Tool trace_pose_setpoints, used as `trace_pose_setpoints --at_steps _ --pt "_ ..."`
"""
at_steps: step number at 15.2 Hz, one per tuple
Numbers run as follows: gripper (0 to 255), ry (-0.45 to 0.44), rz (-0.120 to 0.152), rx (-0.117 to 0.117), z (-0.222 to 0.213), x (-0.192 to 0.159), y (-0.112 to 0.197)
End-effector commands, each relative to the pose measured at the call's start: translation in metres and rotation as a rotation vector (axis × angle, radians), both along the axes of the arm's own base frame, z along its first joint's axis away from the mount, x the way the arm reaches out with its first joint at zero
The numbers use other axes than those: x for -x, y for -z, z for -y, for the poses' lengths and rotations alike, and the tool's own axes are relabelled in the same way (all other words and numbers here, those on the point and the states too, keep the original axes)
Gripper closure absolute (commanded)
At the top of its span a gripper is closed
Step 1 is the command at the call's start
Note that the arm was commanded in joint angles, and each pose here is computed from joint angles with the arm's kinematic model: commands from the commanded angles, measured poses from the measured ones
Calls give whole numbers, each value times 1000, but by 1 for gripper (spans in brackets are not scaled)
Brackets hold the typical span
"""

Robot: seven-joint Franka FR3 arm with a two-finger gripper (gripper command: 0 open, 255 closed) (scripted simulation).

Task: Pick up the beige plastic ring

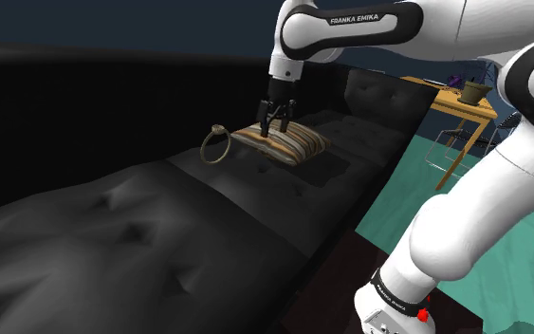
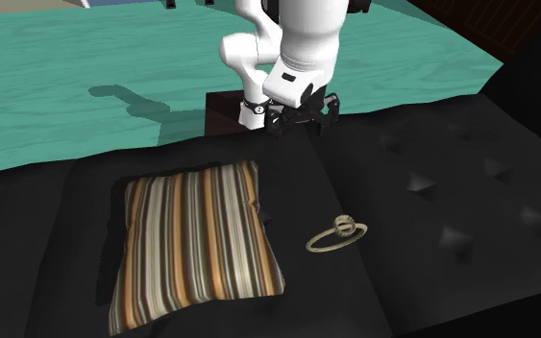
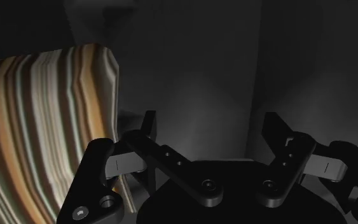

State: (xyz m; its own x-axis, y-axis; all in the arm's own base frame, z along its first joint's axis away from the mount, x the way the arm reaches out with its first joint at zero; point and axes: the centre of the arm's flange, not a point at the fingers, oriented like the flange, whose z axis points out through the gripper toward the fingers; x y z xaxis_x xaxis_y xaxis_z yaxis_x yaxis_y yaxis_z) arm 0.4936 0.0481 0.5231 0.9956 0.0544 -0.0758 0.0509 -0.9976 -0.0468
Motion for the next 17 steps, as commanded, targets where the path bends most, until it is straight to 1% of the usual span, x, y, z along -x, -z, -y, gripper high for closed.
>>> trace_pose_setpoints --at_steps 1,13,17 --pt "0 -6 12 8 -13 -25 3" --pt "0 -36 79 55 -63 -165 16" --pt "0 -36 79 55 -63 -165 37"
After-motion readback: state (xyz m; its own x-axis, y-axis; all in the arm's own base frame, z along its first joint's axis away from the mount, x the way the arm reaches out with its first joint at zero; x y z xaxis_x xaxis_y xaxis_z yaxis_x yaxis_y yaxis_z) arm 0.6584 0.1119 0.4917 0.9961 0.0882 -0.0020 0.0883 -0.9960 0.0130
